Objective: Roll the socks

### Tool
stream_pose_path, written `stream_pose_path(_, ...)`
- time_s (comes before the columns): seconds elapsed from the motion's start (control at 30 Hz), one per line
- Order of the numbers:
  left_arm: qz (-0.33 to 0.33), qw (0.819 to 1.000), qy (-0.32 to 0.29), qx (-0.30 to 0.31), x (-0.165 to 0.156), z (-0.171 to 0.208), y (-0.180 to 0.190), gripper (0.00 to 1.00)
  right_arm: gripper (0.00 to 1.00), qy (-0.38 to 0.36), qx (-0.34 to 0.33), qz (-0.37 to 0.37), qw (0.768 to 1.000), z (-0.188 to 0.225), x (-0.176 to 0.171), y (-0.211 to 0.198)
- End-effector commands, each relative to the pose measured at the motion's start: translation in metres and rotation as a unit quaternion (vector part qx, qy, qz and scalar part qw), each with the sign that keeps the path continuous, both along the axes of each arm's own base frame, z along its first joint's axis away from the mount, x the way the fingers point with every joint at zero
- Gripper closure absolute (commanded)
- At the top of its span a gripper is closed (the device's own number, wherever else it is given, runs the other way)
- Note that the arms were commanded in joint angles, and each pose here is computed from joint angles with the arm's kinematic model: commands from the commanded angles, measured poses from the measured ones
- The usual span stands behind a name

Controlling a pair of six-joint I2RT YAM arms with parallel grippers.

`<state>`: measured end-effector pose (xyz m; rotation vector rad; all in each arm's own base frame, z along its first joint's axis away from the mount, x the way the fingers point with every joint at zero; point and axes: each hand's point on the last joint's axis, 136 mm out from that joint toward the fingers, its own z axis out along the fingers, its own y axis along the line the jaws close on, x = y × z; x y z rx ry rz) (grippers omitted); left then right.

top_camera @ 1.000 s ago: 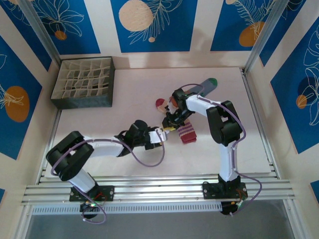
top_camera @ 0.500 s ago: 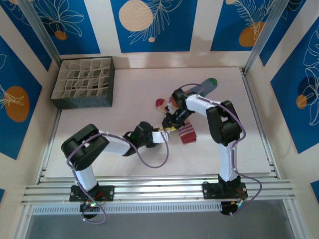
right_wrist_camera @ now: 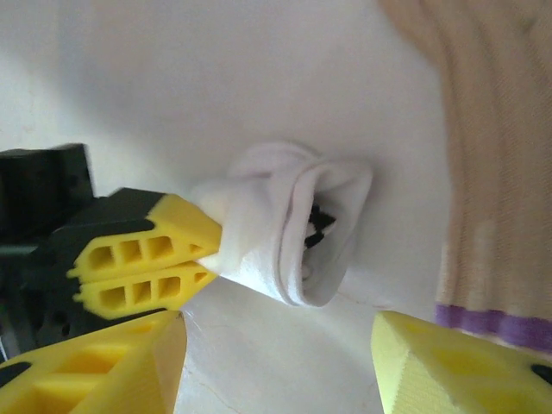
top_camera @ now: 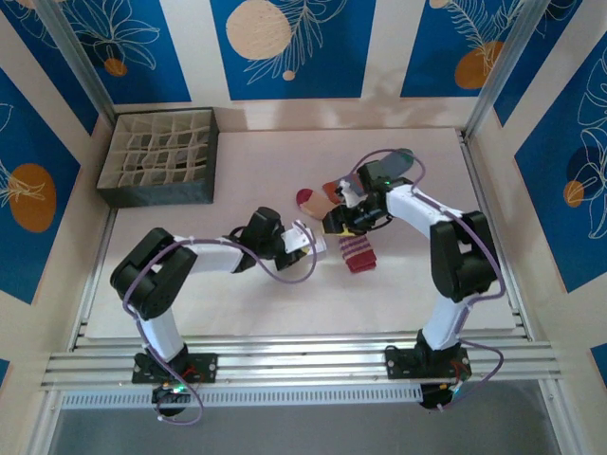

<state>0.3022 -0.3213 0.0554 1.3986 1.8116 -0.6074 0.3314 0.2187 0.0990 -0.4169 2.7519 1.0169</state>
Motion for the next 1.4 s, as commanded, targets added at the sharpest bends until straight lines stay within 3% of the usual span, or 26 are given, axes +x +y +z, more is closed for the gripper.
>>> stream_pose_path(0.0,-0.016,0.985,0.166,-0.038,-0.03,-0.011,0.0,1.0,0.41,-0.071,0.033,0.037,0.996,0.021,0.001,0.008)
stream_pose_path(0.13,0.005,0.974,0.218,-0.057,-0.023,-0.011,0.006,1.0,0.39,-0.155,0.01,0.07,0.985,0.027,-0.003,0.008)
stream_pose_path(0.27,0.022,0.961,0.268,-0.06,-0.018,-0.017,0.014,1.0,0.38,-0.276,-0.073,0.114,0.952,0.009,-0.006,0.003)
stream_pose_path(0.33,0.03,0.955,0.289,-0.054,-0.016,-0.022,0.017,1.0,0.37,-0.338,-0.102,0.155,0.923,0.001,-0.01,0.004)
stream_pose_path(0.47,0.045,0.944,0.324,-0.052,-0.013,-0.027,0.022,1.0,0.35,-0.476,-0.164,0.226,0.834,-0.012,-0.016,0.014)
stream_pose_path(0.6,0.056,0.931,0.357,-0.05,-0.011,-0.032,0.027,1.0,0.35,-0.548,-0.22,0.28,0.758,-0.02,-0.016,0.024)
stream_pose_path(0.8,0.067,0.91,0.405,-0.053,-0.008,-0.036,0.031,1.0,0.35,-0.6,-0.261,0.321,0.685,-0.013,-0.009,0.039)
stream_pose_path(0.97,0.073,0.897,0.432,-0.057,-0.005,-0.038,0.031,1.0,0.35,-0.612,-0.278,0.351,0.652,-0.017,-0.008,0.045)
stream_pose_path(1.37,0.072,0.868,0.487,-0.067,0.001,-0.039,0.027,1.0,0.37,-0.544,-0.275,0.464,0.642,-0.057,-0.018,0.054)
